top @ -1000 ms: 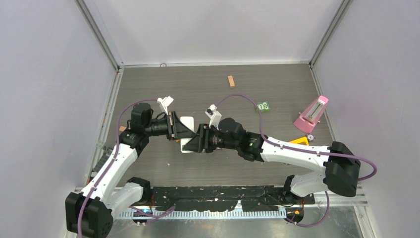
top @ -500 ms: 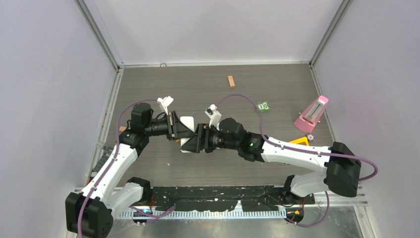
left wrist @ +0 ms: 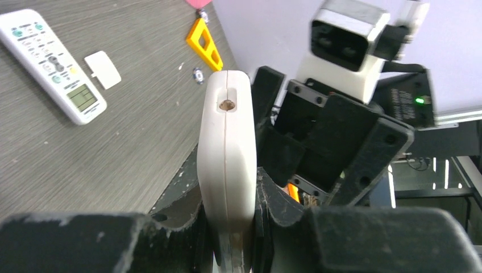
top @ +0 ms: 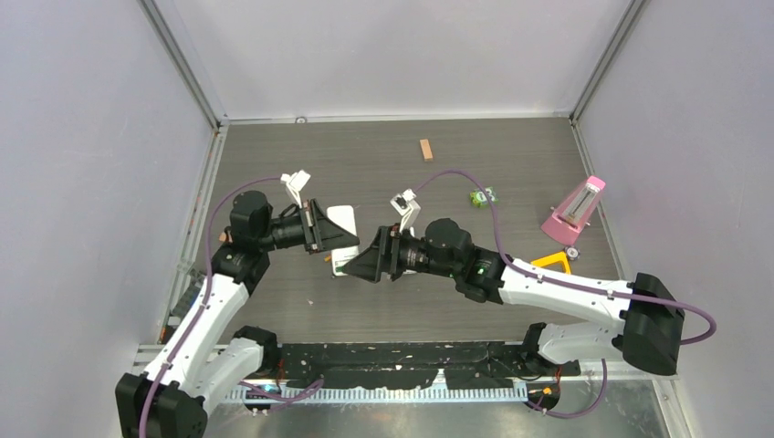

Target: Load the batteries into the remote control

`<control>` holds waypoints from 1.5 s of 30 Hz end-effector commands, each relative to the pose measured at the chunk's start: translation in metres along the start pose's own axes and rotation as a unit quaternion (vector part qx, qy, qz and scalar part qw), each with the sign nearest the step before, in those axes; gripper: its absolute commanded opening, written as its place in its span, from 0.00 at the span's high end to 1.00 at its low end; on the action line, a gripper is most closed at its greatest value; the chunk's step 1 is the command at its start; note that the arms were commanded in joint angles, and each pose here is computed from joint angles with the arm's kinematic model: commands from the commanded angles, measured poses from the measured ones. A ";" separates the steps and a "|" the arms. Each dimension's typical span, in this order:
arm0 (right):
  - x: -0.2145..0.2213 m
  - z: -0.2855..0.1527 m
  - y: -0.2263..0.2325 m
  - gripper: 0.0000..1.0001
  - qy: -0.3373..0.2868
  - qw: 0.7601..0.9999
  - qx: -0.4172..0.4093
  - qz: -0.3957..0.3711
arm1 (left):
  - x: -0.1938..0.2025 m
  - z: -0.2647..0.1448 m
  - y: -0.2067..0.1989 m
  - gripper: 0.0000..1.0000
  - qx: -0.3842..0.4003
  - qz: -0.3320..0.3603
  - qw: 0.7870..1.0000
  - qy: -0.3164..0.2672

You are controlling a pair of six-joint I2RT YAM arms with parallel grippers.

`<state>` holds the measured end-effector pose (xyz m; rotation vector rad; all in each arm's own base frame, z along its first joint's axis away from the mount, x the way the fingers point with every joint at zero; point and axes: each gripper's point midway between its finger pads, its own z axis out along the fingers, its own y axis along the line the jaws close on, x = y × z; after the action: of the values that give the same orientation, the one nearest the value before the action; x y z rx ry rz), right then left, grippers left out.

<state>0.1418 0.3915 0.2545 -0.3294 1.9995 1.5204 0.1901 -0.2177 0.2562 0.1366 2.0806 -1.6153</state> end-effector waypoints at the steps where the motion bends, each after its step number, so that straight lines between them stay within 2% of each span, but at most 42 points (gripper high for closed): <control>1: -0.021 -0.015 0.037 0.26 -0.036 0.993 -0.096 -0.052 | -0.010 -0.009 -0.041 1.00 0.063 0.029 0.997 -0.029; 8: -0.032 -0.021 0.071 0.30 -0.044 0.983 -0.166 -0.071 | -0.017 -0.020 -0.064 1.00 0.082 0.040 0.993 -0.074; 14: -0.034 -0.021 0.085 0.53 -0.050 0.975 -0.211 -0.041 | -0.020 -0.026 -0.075 1.00 0.100 0.048 0.989 -0.099; 20: -0.034 -0.020 0.083 0.66 -0.053 0.976 -0.210 -0.029 | -0.019 -0.028 -0.079 1.00 0.108 0.054 0.987 -0.107; 25: -0.035 -0.017 0.077 0.74 -0.054 0.978 -0.199 -0.026 | -0.019 -0.029 -0.079 1.00 0.109 0.056 0.986 -0.109; 26: -0.036 -0.016 0.075 0.77 -0.055 0.979 -0.195 -0.025 | -0.019 -0.028 -0.078 0.99 0.109 0.057 0.986 -0.109; 28: -0.038 -0.017 0.074 0.80 -0.058 0.979 -0.194 -0.023 | -0.019 -0.028 -0.077 0.88 0.108 0.055 0.987 -0.109; 31: -0.042 -0.019 0.071 0.84 -0.059 0.979 -0.192 -0.017 | -0.020 -0.028 -0.077 0.64 0.107 0.055 0.987 -0.110; 34: -0.043 -0.021 0.070 0.84 -0.052 0.979 -0.198 -0.015 | -0.021 -0.028 -0.076 0.53 0.103 0.055 0.987 -0.115; 37: -0.042 -0.022 0.068 0.84 -0.040 0.979 -0.198 -0.014 | -0.024 -0.029 -0.074 0.50 0.097 0.054 0.986 -0.122; 45: -0.031 -0.019 0.063 0.84 -0.006 0.981 -0.191 -0.012 | -0.034 -0.031 -0.069 0.52 0.084 0.049 0.984 -0.151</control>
<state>0.1330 0.3865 0.3099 -0.4449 1.7241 1.8422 0.1791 -0.2061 0.3316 0.0553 1.7308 -1.6770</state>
